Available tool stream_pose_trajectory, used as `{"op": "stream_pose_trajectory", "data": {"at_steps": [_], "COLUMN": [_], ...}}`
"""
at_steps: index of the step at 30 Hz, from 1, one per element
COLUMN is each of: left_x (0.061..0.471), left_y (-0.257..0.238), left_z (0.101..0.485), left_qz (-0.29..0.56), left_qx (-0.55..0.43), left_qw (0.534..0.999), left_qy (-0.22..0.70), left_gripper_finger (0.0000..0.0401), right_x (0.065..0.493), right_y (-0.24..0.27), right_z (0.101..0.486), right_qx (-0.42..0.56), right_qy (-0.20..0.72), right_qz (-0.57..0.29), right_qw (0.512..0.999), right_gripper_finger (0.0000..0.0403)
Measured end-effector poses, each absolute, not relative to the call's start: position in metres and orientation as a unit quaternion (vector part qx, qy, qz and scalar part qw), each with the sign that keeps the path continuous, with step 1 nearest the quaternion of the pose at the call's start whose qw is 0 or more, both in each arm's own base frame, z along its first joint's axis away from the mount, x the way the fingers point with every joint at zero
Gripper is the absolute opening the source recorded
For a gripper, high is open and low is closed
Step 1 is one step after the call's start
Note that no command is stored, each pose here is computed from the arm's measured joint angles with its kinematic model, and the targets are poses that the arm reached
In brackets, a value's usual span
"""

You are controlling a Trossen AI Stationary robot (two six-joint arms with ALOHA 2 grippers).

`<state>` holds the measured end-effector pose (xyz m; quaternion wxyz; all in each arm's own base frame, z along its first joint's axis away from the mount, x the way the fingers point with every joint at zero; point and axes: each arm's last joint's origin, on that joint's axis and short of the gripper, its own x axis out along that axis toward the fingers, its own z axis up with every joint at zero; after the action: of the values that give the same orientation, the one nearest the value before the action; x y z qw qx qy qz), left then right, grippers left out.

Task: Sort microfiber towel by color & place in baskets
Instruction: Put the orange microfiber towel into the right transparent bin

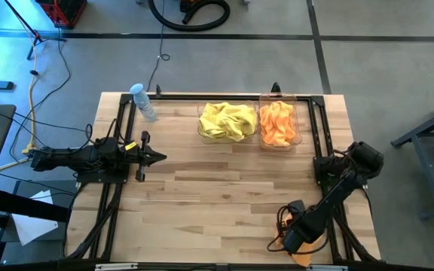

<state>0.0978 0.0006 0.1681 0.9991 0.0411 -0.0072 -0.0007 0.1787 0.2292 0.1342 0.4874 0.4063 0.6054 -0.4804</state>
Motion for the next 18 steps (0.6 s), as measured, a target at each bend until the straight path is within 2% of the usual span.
{"op": "stream_pose_trajectory", "data": {"at_steps": [5, 12, 18], "left_x": [0.098, 0.098, 0.098], "left_y": [0.001, 0.001, 0.001], "left_z": [0.168, 0.168, 0.168], "left_qz": [-0.001, -0.001, -0.001], "left_qx": [0.041, 0.041, 0.041], "left_qw": [0.999, 0.999, 0.999], "left_qy": [-0.007, -0.007, -0.007], "left_gripper_finger": [0.0, 0.0, 0.0], "right_x": [0.182, 0.19, 0.203], "right_y": [0.228, 0.219, 0.205], "right_z": [0.13, 0.13, 0.129], "right_qx": [0.397, 0.389, 0.367], "right_qy": [0.596, 0.592, 0.559], "right_qz": [-0.479, -0.478, -0.476], "right_qw": [0.507, 0.52, 0.572], "right_gripper_finger": [0.0128, 0.0014, 0.0022]}}
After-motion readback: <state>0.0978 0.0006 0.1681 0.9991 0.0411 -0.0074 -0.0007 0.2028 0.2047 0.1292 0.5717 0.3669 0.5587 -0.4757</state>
